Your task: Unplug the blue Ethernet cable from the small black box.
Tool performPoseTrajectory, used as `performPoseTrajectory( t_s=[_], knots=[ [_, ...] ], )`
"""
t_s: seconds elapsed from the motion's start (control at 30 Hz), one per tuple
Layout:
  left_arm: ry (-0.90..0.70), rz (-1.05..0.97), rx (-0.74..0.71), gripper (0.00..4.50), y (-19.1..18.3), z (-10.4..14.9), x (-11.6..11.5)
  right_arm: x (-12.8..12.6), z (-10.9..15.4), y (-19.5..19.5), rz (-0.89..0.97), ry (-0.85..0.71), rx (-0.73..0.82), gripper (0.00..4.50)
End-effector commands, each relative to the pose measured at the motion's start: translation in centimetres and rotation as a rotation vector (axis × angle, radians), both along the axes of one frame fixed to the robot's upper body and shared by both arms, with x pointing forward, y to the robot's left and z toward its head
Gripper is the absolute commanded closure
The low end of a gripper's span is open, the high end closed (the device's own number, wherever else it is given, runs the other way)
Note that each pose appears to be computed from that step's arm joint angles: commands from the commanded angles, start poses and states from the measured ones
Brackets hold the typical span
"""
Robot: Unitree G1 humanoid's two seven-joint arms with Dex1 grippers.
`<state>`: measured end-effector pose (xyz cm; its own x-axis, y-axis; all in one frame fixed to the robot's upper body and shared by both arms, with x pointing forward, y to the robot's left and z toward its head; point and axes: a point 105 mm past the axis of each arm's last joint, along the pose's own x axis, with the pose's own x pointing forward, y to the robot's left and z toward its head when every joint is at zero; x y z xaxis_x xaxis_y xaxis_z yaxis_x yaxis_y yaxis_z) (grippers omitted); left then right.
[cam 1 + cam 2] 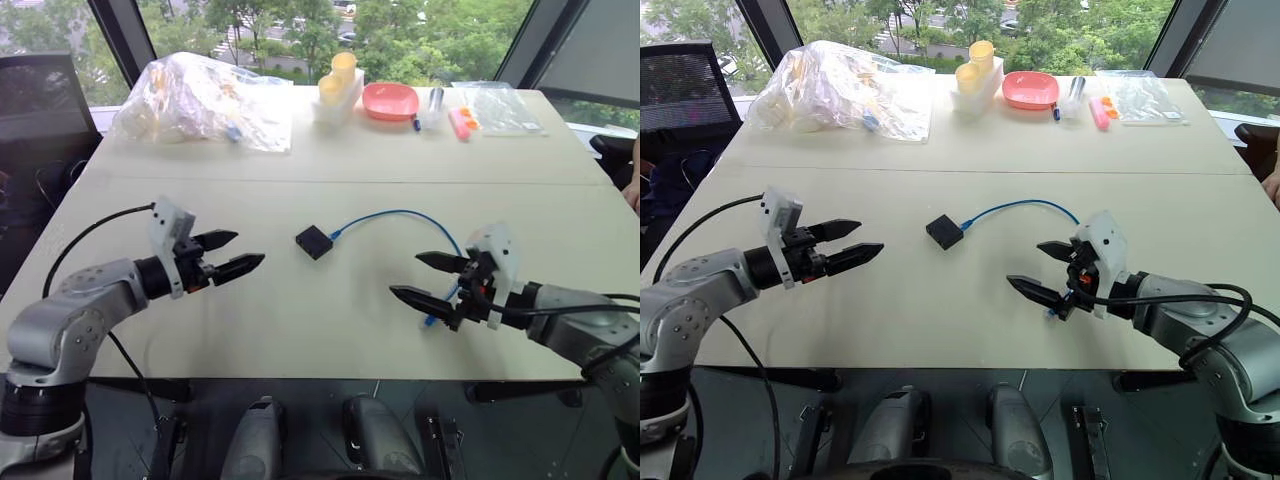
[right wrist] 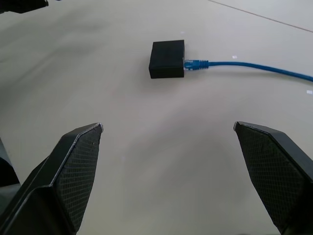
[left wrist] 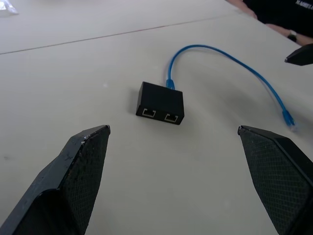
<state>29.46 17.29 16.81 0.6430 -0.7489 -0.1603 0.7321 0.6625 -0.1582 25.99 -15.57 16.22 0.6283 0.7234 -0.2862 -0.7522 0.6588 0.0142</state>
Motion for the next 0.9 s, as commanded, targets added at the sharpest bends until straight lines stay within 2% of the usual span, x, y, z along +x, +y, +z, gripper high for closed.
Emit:
performPoseTrajectory(
  t_s=[0.03, 0.73, 0.83, 0.9],
  knots=[
    [-0.026, -0.024, -0.04, 0.15, 0.2, 1.2, -0.2, 0.1, 0.7, 0.2, 0.013, -0.033, -0.004, 0.0],
    [-0.018, -0.058, 0.051, 0.15, -0.1, 0.2, 0.9, 1.3, 1.1, 0.3, 0.002, -0.093, -0.044, 0.0],
    [-0.019, -0.068, 0.049, 0.15, -0.2, 0.3, 0.9, 1.8, 1.5, 0.6, 0.02, -0.114, -0.051, 0.0],
    [-0.031, -0.094, 0.113, 0.15, -0.1, 0.1, 1.0, 3.4, 1.6, 1.2, 0.04, -0.179, -0.123, 0.0]
  ],
)
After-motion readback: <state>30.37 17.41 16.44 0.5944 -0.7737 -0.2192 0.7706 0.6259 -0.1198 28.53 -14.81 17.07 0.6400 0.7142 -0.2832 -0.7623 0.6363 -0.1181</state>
